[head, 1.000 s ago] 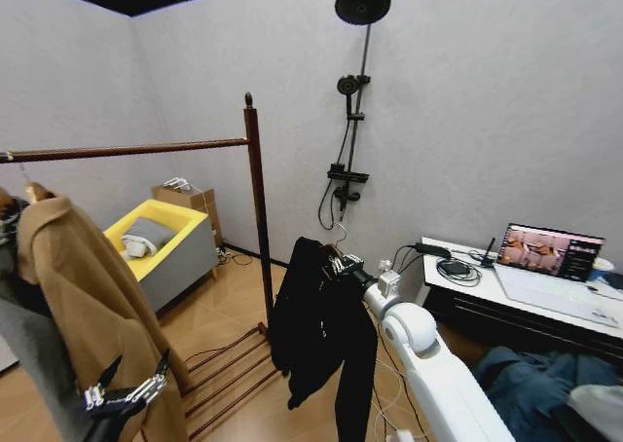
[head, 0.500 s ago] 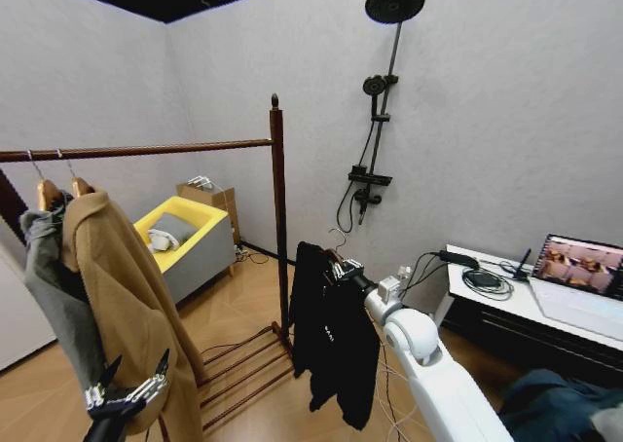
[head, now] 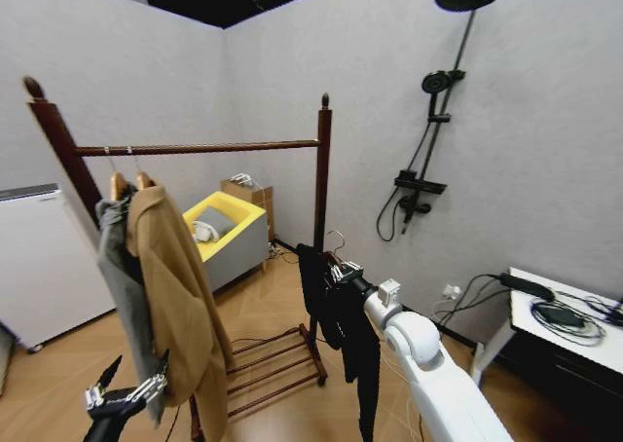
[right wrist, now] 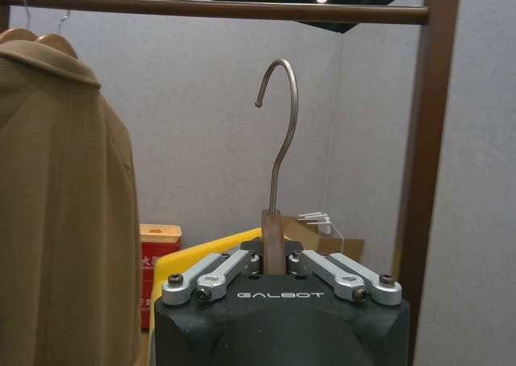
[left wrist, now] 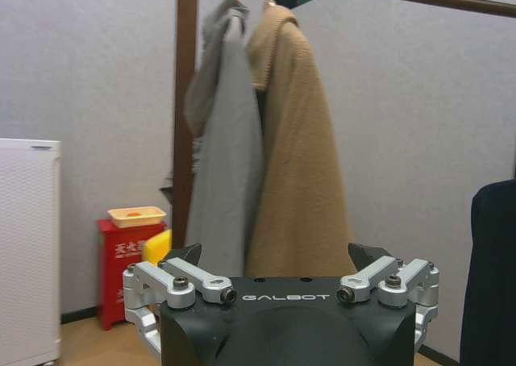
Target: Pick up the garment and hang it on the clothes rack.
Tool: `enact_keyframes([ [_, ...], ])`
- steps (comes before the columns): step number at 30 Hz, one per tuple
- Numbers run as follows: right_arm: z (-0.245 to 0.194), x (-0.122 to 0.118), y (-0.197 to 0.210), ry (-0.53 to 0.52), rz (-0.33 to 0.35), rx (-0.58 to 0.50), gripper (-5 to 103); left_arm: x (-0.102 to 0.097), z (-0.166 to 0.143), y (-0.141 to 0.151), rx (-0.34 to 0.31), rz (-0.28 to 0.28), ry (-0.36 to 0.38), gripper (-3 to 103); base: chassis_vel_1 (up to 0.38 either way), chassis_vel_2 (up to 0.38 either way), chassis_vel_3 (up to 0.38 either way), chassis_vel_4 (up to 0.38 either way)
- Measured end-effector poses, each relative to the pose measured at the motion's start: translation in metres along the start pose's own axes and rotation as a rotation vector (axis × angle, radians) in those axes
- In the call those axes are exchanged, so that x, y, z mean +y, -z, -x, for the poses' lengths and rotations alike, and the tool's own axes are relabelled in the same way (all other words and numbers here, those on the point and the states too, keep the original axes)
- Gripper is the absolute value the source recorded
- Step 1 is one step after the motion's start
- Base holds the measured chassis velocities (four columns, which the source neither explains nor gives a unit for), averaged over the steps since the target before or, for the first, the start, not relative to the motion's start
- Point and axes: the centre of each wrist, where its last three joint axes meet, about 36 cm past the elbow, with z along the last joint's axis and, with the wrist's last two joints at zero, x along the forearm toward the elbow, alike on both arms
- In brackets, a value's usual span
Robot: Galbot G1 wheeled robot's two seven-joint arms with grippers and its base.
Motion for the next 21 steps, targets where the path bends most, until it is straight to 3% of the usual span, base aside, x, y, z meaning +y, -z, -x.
enact_keyframes([
  [21,-0.0054,-0.0035,-0.0005,-0.002,-0.004,-0.006,9,0.0000,0.0000,0.0000,0.000,0.000,0.000,100,0.012,0.013,0.014,0.010],
])
